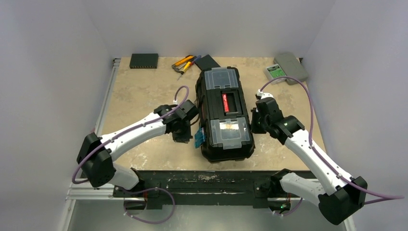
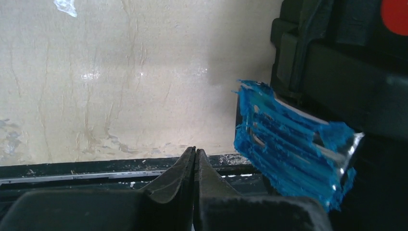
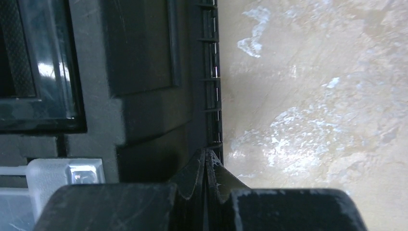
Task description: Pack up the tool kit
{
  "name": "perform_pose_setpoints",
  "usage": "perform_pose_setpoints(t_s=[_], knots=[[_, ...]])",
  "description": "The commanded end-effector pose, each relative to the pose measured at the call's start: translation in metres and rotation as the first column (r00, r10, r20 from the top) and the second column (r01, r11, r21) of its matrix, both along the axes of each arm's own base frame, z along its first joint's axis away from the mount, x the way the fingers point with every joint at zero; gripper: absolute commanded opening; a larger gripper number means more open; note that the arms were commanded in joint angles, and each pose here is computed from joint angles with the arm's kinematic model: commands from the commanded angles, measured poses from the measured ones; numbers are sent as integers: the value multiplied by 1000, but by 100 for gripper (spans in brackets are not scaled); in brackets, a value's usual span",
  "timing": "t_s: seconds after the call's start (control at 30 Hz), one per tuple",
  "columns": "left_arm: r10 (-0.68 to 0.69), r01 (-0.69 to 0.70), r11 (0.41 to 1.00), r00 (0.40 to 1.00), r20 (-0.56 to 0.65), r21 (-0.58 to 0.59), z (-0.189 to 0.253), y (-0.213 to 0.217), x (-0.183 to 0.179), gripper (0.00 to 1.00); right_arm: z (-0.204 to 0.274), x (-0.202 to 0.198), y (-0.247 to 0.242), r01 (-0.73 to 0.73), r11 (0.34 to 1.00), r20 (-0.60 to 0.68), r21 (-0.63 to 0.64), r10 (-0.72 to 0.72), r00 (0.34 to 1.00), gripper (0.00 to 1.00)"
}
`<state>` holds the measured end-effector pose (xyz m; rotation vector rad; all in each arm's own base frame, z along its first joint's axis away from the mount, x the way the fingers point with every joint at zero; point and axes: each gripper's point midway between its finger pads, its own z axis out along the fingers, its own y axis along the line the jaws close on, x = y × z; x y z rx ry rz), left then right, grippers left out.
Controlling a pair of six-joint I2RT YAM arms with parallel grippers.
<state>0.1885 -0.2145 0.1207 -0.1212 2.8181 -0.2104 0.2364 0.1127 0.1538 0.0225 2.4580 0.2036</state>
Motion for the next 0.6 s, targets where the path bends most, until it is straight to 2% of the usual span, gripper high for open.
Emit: perform_pose_setpoints(t_s=[0.0,0.13,0.2,0.4,0.57], knots=[[26,-26,1000,999,-30,-11,-18,-12,3,0,-18,-29,23,-117,990,-116,78,126,985,0],[55,-48,992,997,-63,114,-34,1,5,0,-22,-34,29,-112,986,-127,126,128,984,0],[50,-39,992,995,-87,124,-41,-1,3,0,-23,-36,34,-124,979,-126,160,145,981,0],[-7,2,999,992,-127,-40,-51,-38,1,0,-31,-41,45,-141,965,-138,222,174,975,0],[-56,32,983,990,-126,-183,-50,-66,1,0,-36,-46,61,-174,936,-145,306,226,963,0]])
